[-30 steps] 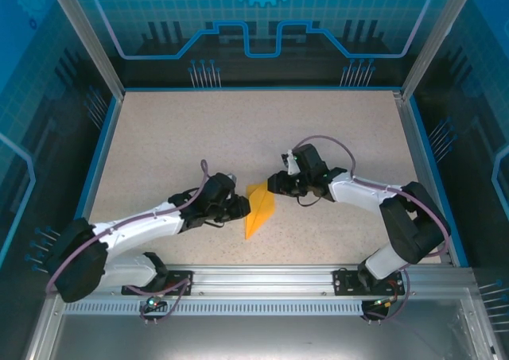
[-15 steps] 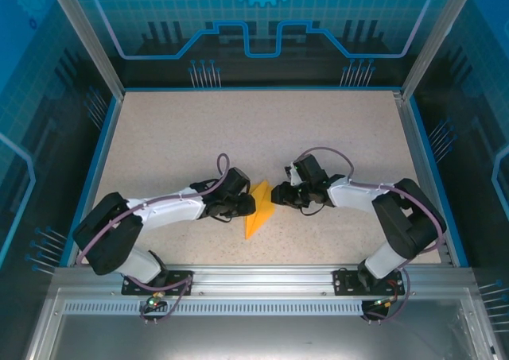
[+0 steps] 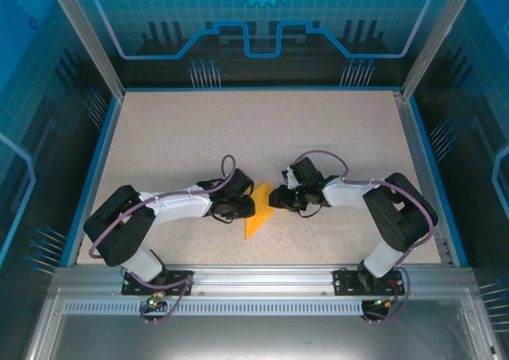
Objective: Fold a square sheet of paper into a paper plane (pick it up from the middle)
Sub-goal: Turn over the paper at the center of the table.
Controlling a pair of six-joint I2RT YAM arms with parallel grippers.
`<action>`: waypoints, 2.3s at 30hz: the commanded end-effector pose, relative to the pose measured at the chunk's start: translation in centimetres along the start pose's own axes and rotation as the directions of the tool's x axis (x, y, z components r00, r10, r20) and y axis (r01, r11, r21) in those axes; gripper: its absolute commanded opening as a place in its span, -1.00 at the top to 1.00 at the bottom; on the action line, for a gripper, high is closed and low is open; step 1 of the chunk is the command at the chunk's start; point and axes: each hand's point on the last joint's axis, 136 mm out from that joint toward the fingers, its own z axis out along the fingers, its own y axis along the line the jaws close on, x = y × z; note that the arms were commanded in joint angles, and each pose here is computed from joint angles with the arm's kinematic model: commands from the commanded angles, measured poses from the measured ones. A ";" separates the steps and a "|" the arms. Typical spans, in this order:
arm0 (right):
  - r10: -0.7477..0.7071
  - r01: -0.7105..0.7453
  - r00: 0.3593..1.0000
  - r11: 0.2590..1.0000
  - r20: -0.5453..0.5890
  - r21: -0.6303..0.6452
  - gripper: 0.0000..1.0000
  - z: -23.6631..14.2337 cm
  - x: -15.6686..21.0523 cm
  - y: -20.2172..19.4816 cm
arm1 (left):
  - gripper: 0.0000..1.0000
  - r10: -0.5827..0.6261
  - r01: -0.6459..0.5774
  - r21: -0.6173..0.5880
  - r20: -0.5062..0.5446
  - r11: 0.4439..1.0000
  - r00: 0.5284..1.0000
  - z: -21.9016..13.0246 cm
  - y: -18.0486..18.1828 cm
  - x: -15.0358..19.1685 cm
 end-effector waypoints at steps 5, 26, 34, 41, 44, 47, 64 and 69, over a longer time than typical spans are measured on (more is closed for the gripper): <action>-0.001 -0.001 1.000 0.998 -0.025 -0.067 0.23 0.5 0.4 1.5 | 0.38 0.018 -0.018 -0.010 -0.004 1.000 1.000 0.2 0.0 -0.3; 0.106 -0.105 0.994 0.992 0.013 -0.063 0.20 -0.5 1.2 0.8 | 0.47 0.012 -0.012 -0.013 -0.013 1.000 1.000 0.4 0.2 0.0; 0.121 -0.122 0.993 0.983 -0.014 -0.141 0.18 0.0 2.1 2.0 | 0.47 0.008 -0.008 -0.006 -0.017 1.000 1.000 0.6 0.1 0.1; 0.125 -0.124 0.992 0.981 -0.003 -0.151 0.18 0.1 1.5 2.6 | 0.48 0.000 0.000 -0.001 -0.016 1.000 1.000 0.4 0.1 0.1; 0.121 -0.119 0.993 0.981 0.002 -0.155 0.16 0.0 1.4 2.8 | 0.48 -0.001 0.001 0.004 -0.012 1.000 1.000 0.3 0.1 0.1; 0.117 -0.116 0.993 0.978 -0.005 -0.172 0.16 0.2 1.3 3.4 | 0.48 -0.008 0.008 0.019 -0.010 1.000 1.000 0.2 0.0 0.1; 0.080 -0.077 0.997 0.975 0.004 -0.207 0.19 2.0 -0.1 5.1 | 0.50 -0.060 0.060 0.074 -0.008 0.995 0.998 0.0 0.3 0.1; 0.071 -0.069 0.997 0.978 0.000 -0.198 0.24 2.6 -0.2 5.2 | 0.50 -0.066 0.066 0.077 -0.004 0.995 0.998 -0.1 0.4 0.0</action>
